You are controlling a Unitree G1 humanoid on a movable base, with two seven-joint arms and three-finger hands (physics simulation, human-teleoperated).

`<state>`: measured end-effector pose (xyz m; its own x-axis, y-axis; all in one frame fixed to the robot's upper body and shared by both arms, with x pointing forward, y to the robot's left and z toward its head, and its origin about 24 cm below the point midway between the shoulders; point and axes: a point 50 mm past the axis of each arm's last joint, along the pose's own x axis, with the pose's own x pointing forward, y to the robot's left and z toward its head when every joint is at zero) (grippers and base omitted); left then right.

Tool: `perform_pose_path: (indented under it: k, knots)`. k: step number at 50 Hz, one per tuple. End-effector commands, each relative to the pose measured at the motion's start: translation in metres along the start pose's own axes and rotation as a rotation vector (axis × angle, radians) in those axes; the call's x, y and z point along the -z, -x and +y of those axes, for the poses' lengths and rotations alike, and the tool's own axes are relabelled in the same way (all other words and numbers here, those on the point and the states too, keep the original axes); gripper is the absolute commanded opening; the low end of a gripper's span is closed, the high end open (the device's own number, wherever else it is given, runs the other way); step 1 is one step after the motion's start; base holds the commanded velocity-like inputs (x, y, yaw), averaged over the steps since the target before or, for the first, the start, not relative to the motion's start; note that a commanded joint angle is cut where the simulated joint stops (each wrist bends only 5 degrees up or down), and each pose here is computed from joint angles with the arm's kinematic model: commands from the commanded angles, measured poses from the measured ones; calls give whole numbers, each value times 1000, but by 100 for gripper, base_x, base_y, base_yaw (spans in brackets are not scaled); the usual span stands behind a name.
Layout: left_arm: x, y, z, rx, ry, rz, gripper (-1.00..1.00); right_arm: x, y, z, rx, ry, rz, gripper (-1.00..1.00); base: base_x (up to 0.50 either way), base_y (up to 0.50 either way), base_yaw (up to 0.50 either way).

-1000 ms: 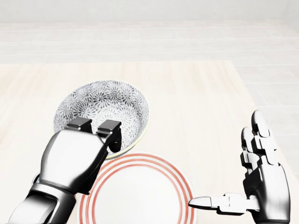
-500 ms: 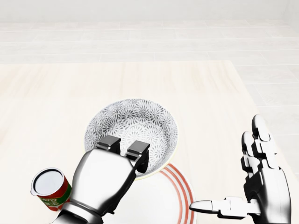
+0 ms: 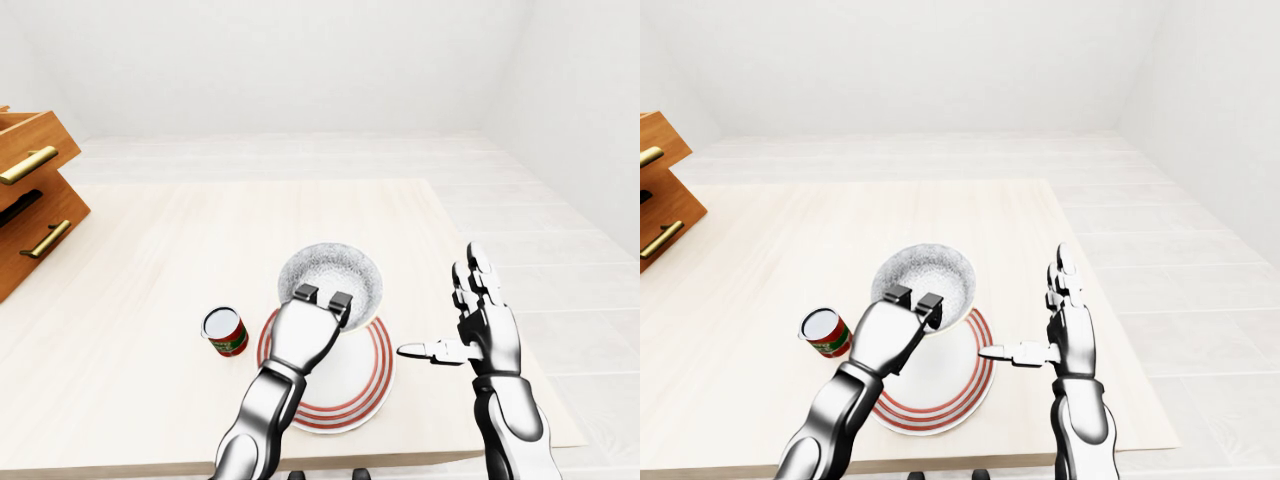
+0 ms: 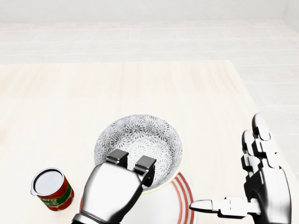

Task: Put the bowl on the plate.

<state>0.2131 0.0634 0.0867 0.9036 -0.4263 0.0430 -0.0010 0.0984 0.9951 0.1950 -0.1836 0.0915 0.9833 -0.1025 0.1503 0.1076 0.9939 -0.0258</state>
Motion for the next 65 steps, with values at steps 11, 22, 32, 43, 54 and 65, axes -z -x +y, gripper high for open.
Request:
perform_pose_path:
  k: [11,22,32,43,54,65]
  knots:
    - [-3,7,-17,-17,3,-7,-100,-4,-3,2,-7,4,-23,100,0,0,0]
    - [-5,11,-24,-4,19,-16,-100,0,-2,3,-8,3,-2,100,0,0,0]
    - [-9,14,-29,5,5,-30,-100,6,0,2,-5,2,25,100,0,0,0]
    - [-10,18,-34,17,8,-35,-100,6,1,2,-7,-1,27,100,0,0,0]
    - [-7,19,-41,29,0,-31,-100,5,2,2,-5,2,24,100,0,0,0]
    - [-2,18,-53,51,-24,-19,-100,2,1,3,-9,4,9,100,0,0,0]
